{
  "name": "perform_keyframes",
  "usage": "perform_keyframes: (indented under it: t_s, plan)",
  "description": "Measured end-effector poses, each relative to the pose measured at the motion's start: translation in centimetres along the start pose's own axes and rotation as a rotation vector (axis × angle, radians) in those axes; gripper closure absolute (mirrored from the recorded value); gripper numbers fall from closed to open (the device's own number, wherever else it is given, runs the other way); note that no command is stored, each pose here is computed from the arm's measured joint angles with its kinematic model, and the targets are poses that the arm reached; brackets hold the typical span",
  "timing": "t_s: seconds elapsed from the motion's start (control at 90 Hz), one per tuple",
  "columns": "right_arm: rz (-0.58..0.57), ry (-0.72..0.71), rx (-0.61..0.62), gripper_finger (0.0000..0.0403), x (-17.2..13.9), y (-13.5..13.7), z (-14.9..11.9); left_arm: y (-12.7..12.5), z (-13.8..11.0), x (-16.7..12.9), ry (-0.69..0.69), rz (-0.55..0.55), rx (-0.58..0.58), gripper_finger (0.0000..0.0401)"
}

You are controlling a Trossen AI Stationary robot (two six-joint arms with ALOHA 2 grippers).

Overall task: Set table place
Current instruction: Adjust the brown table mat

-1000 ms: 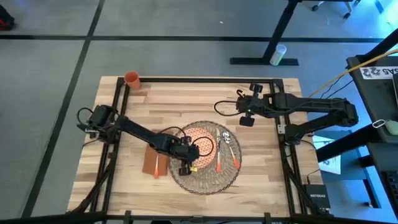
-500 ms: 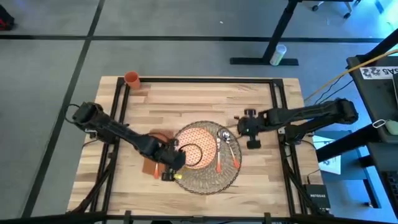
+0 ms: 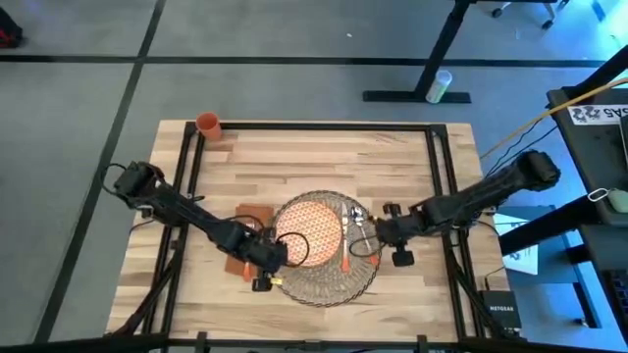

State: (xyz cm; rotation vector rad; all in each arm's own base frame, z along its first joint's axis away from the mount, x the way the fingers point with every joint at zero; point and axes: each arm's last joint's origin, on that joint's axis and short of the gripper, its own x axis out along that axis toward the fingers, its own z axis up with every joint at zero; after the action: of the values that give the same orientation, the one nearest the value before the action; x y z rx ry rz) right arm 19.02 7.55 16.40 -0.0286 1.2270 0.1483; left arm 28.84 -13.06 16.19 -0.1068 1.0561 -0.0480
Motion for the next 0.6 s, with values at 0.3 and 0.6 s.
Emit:
perform_keyframes:
  t_s: [0.3, 0.6]
  plan:
    - [0.042, 0.034, 0.008, 0.0403, 2.4, 0.8, 0.6, 0.0, -0.3, 0.9, -0.081, -0.042, -0.072, 0.0401]
    - [0.098, 0.038, 0.004, 0.0403, 3.8, 1.3, 1.0, 0.1, -1.1, 2.7, -0.029, -0.014, -0.087, 0.0401]
